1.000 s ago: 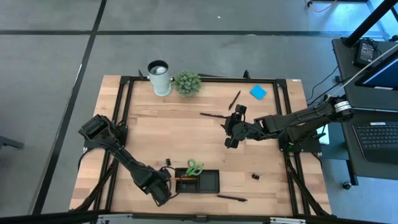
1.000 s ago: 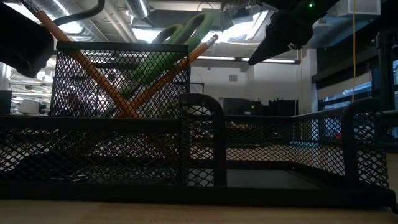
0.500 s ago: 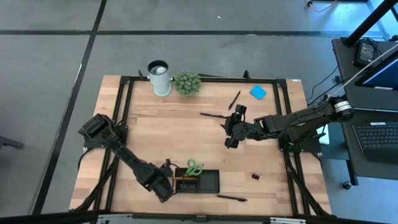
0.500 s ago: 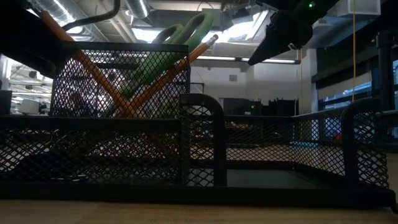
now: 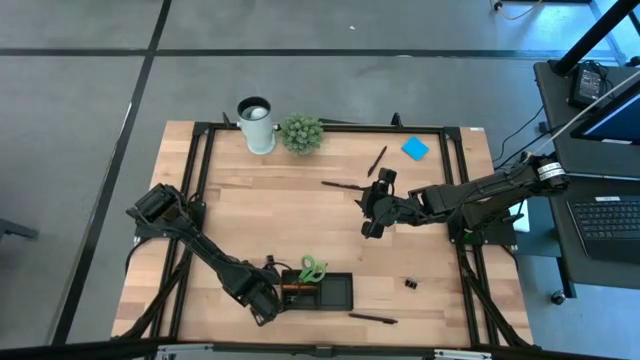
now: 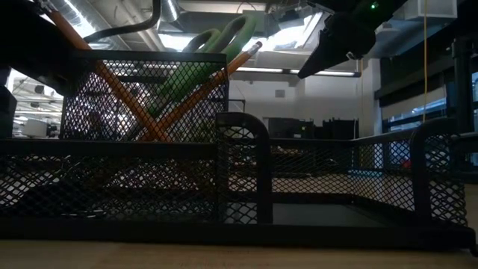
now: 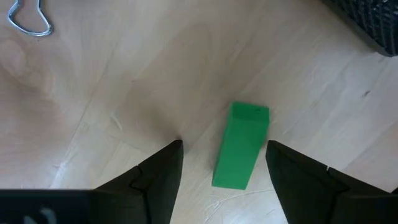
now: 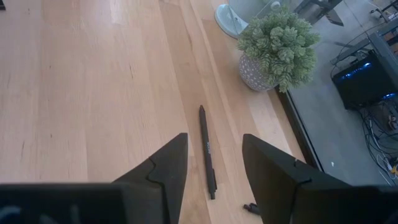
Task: Pick and place office supplies into organizer
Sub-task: Put the green eraser into the black desk organizer
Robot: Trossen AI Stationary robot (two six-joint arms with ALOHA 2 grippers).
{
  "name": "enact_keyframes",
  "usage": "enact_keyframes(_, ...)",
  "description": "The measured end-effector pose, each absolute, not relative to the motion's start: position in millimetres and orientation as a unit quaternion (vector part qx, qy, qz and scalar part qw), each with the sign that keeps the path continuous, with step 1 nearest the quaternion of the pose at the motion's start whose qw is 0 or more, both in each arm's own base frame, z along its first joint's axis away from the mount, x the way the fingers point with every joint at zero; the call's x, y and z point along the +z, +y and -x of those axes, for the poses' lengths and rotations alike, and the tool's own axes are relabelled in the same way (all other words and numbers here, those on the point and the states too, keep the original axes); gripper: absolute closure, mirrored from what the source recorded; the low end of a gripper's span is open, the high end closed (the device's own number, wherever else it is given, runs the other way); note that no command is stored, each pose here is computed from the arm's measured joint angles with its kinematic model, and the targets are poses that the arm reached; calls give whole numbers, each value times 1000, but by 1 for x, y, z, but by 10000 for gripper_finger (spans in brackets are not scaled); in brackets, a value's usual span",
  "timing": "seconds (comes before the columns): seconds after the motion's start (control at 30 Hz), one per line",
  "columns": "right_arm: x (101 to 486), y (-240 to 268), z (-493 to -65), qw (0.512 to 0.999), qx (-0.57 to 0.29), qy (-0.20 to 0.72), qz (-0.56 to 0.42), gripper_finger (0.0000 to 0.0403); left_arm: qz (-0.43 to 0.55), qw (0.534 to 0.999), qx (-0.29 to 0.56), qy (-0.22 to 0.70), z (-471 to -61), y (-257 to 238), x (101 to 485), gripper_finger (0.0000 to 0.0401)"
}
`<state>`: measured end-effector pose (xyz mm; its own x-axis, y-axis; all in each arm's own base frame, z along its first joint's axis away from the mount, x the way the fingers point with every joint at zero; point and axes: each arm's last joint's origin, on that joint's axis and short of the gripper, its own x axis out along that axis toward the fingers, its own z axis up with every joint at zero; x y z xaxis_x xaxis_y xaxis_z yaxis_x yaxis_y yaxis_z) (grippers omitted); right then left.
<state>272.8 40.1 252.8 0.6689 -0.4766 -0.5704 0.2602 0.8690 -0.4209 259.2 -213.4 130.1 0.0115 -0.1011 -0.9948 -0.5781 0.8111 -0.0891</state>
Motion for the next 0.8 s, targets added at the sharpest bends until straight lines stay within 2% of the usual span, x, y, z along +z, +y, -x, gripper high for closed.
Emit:
enact_keyframes(0.63, 253, 40, -273, 900, -205, 352, 154, 247, 237, 667, 197, 678, -257, -209, 129, 317)
enact_keyframes(0.8, 253, 40, -273, 900, -205, 352, 154, 247, 222, 661, 206, 687, -260, -212, 138, 346)
